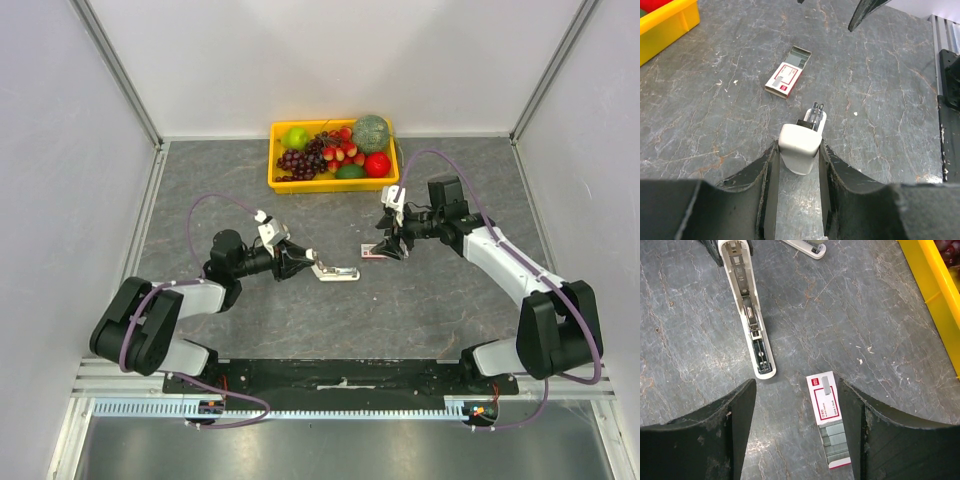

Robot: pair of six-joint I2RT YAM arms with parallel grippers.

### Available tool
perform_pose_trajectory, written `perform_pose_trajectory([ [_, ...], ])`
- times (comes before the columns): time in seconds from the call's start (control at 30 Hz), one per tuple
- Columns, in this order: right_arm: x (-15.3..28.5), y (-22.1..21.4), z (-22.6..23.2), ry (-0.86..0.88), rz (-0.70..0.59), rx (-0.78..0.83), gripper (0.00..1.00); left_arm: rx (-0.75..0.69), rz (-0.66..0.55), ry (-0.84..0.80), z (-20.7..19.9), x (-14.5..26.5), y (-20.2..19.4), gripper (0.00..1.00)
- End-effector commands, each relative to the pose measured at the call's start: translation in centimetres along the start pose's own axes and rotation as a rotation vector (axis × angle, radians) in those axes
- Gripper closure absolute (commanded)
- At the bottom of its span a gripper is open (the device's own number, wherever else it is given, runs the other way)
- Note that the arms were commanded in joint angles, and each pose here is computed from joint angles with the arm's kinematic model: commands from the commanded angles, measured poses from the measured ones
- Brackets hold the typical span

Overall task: Load the staples into the stapler
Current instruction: Open the stapler at the center of the board.

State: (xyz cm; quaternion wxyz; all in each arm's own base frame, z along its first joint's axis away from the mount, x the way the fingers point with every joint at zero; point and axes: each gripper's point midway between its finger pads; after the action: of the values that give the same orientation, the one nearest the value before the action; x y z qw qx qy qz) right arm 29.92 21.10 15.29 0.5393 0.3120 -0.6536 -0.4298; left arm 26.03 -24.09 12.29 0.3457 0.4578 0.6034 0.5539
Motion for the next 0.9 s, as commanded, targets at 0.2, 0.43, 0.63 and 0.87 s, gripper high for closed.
perform_pose_trajectory([
  [0.2, 0.6, 1.5, 1.6, 0.057, -0.069, 0.069, 0.25, -0.165, -0.04, -0.243, -2.0, -0.5, 2.8, 0.96],
  [0.43, -1.4, 0.9, 3.3, 0.112, -0.025, 0.075, 0.25, -0.174, -0.048, -0.284, -1.8, -1.1, 4.3, 0.96],
  [0.63, -3.1, -0.1, 4.6, 0.168, 0.009, 0.036, 0.29, -0.172, -0.052, -0.266, -1.3, -1.5, 4.8, 0.96],
  [0.87, -5.0, -1.6, 5.5, 0.198, 0.077, 0.0, 0.33, -0.17, -0.05, -0.248, -0.9, -1.7, 5.0, 0.96],
])
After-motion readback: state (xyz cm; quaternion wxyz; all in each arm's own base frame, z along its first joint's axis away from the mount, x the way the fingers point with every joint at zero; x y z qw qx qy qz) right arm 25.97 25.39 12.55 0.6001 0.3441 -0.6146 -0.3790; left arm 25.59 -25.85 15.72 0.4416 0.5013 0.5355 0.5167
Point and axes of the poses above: each gripper's point midway between its finger pads, its own x axis back along the fingers, its own z axis along the line the jaws close on, y = z × x
